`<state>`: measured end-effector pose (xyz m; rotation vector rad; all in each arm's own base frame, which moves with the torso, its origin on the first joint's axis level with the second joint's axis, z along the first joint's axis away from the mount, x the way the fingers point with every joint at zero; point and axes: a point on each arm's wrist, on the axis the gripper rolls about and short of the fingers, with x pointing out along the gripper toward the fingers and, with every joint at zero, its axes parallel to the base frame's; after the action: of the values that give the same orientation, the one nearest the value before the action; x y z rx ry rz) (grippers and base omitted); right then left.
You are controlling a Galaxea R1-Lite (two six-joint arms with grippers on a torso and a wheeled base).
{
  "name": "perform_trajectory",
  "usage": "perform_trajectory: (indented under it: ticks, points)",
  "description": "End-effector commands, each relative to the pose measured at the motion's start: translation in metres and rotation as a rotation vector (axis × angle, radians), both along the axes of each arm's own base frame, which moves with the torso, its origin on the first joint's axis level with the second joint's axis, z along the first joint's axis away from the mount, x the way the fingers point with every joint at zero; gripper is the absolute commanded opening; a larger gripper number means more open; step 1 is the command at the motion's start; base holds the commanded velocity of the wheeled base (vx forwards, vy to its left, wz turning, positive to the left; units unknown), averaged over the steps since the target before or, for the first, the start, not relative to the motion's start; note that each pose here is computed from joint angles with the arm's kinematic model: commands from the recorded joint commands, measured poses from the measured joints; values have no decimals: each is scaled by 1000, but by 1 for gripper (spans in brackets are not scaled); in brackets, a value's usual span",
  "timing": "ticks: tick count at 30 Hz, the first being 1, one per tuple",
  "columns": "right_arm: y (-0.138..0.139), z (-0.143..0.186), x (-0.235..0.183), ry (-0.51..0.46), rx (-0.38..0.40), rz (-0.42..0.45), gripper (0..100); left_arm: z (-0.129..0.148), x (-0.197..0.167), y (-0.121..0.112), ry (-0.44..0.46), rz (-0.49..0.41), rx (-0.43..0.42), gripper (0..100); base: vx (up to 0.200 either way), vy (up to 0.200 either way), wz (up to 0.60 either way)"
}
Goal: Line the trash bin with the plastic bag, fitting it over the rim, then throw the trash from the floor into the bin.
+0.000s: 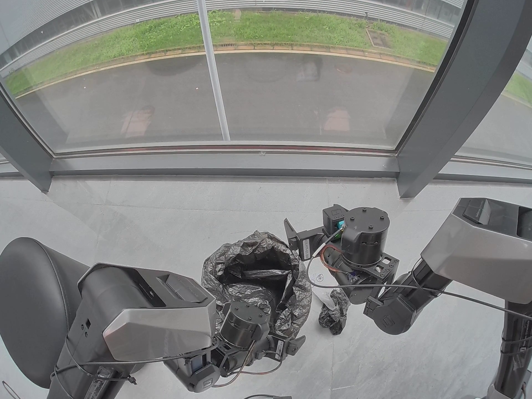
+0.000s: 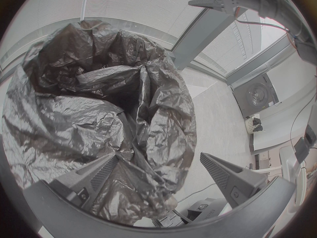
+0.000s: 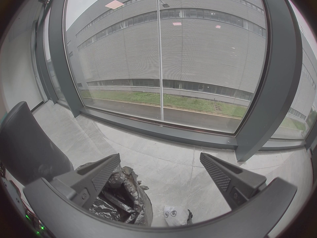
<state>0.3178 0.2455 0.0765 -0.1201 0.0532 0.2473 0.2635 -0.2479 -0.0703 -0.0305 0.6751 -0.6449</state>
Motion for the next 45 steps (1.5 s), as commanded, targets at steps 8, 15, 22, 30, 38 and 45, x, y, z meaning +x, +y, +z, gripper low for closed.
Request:
perform_trajectory:
  ticks: [8,15,22,30,38,45]
  points:
    - [-5,-11,0,13,-8,-1,100,12,14,-8,-47,12,-37,100,0,0,0]
    - [-4,-7,-1,4,-5,1,100,42,2,2,-72,13,-66,100,0,0,0]
    - [-6,-6,-1,7,-7,-4,100,77,-27,23,-95,-1,-84,100,0,0,0]
    - [-35,-20,6,57,-21,-86,100,136,-64,77,-215,71,-227,100,0,0,0]
    - [-63,-31,-13,145,-81,-127,100,176,-87,150,-344,273,-285,100,0,0,0]
    - [-76,-44,-18,211,-134,-150,100,193,-111,194,-416,429,-301,100,0,0,0]
